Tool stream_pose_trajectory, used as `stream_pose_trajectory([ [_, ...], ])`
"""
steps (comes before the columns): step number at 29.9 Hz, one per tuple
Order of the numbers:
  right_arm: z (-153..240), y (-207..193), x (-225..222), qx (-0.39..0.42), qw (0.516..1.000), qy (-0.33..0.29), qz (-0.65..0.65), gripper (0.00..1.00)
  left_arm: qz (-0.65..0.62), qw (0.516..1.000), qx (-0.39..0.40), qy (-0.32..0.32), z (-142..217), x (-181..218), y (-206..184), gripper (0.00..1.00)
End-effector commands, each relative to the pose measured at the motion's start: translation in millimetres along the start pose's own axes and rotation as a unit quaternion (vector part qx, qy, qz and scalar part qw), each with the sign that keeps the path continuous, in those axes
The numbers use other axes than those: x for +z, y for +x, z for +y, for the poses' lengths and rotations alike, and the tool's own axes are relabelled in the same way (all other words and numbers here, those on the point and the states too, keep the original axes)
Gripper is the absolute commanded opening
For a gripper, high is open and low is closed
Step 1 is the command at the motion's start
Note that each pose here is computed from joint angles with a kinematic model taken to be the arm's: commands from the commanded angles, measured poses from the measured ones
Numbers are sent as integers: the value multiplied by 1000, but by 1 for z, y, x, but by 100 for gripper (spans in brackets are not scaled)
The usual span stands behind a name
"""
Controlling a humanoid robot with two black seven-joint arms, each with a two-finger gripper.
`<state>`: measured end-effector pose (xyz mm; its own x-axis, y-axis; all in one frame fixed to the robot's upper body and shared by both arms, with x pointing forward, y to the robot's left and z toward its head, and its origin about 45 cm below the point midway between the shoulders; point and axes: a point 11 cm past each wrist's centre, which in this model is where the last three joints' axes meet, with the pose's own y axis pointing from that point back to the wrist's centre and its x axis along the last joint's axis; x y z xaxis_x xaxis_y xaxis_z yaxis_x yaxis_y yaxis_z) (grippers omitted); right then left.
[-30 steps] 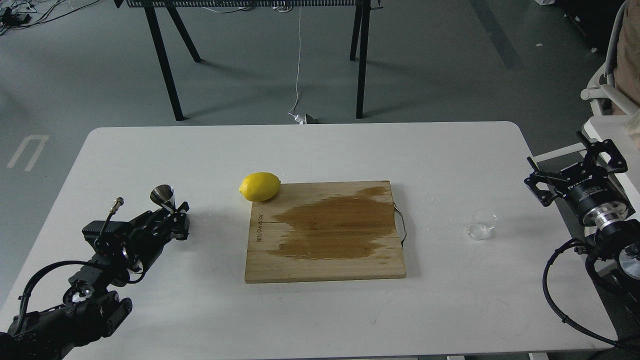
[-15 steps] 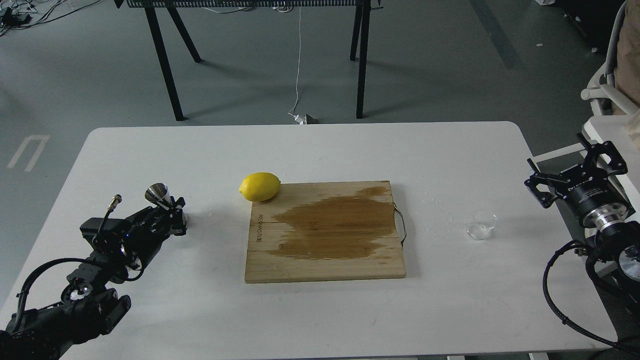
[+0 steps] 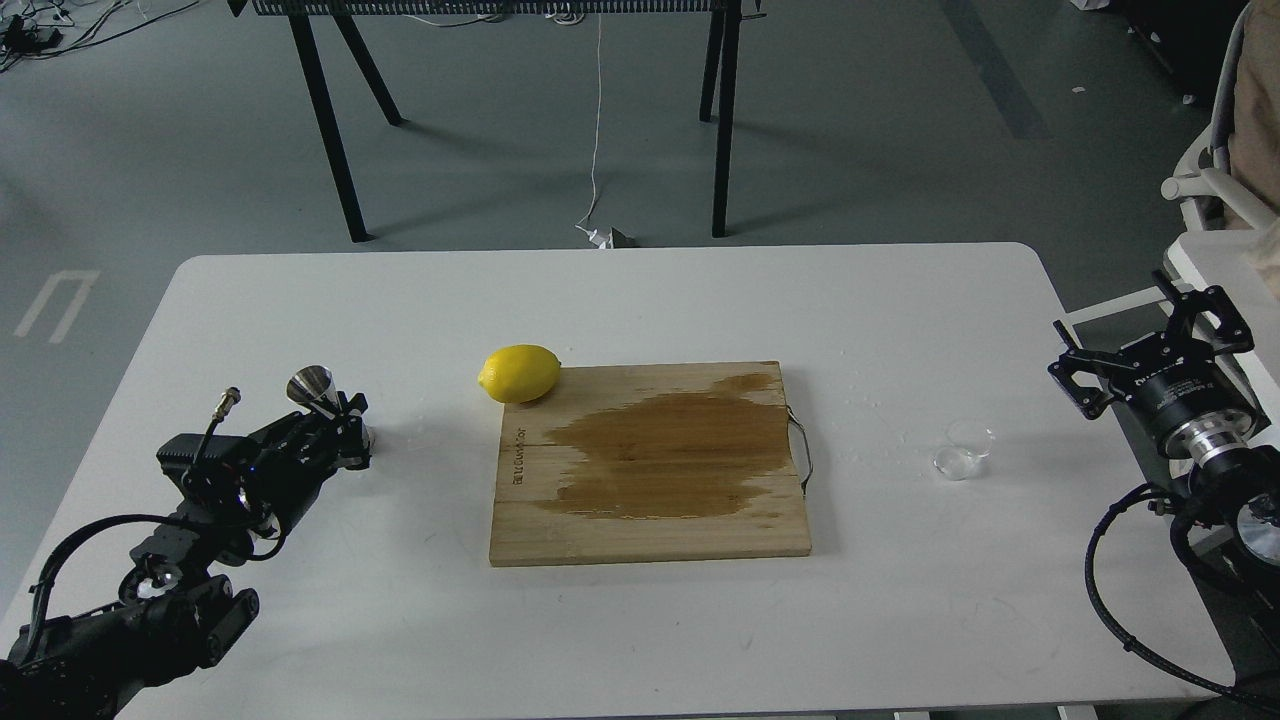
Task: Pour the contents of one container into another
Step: 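Adjust the grip and lift the jigger slightly with the left gripper, then raise the jigger and carry it over the cutting board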
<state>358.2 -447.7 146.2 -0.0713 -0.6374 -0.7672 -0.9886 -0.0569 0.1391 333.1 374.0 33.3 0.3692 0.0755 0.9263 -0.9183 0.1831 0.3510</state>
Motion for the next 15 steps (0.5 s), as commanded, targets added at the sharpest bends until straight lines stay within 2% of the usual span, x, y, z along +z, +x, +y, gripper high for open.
stream_pose_trajectory([
  [1, 0, 0, 0, 0, 1000, 0, 0, 100, -3, 1000, 7, -1, -3, 0, 7, 5],
  [7, 0, 0, 1, 0, 1000, -1, 0, 100, -7, 1000, 19, -4, -11, 1, 20, 5],
  [15, 0, 0, 0, 0, 1000, 0, 0, 100, -29, 998, 59, -6, -27, -7, 68, 5],
])
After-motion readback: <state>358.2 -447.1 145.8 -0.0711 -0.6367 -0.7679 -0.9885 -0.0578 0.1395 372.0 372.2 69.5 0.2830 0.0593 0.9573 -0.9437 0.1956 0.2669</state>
